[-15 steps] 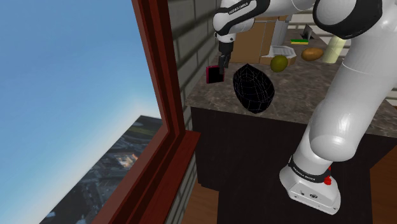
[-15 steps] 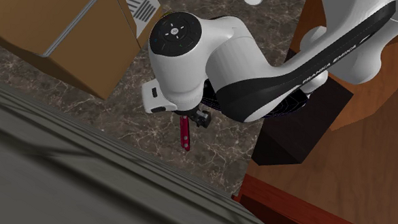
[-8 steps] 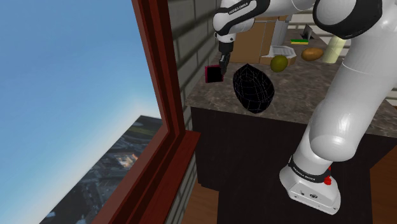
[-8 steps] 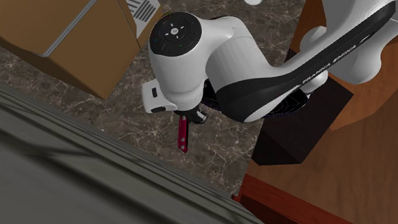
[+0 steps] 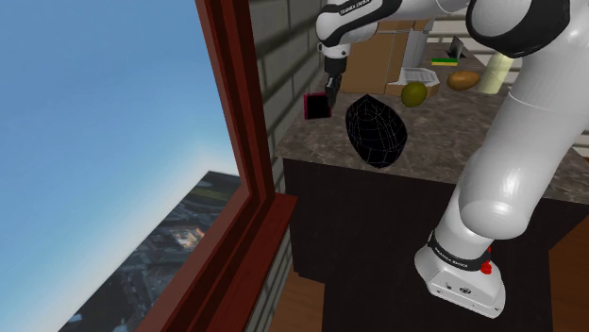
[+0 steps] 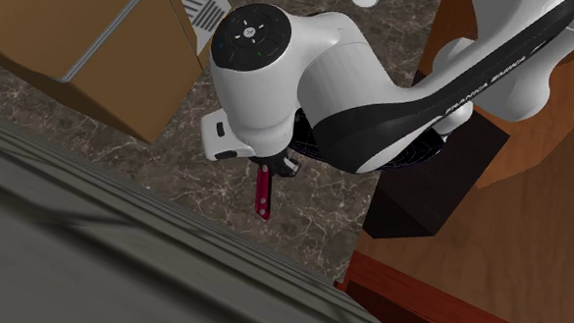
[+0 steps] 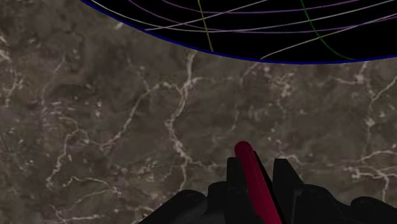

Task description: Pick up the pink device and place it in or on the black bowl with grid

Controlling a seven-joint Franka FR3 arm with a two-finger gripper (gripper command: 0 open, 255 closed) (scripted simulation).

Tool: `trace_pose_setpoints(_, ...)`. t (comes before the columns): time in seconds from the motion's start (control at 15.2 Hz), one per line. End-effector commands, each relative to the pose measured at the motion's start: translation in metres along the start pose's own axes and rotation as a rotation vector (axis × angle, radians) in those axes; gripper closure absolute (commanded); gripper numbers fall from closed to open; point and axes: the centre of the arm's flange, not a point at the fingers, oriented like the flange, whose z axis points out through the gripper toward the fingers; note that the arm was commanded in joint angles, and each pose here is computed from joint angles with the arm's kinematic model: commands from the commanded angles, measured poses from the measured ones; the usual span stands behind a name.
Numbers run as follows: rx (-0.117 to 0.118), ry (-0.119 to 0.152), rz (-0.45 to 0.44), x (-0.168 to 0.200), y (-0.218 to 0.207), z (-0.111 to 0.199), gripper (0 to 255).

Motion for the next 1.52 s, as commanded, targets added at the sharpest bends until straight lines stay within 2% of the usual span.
trace_pose_setpoints(0.0,0.0,0.0,0.0,0.0,0.0,-0.011,255)
trace_pose_setpoints(1.45,0.0,0.0,0.0,0.004,-0.001,-0.128,255)
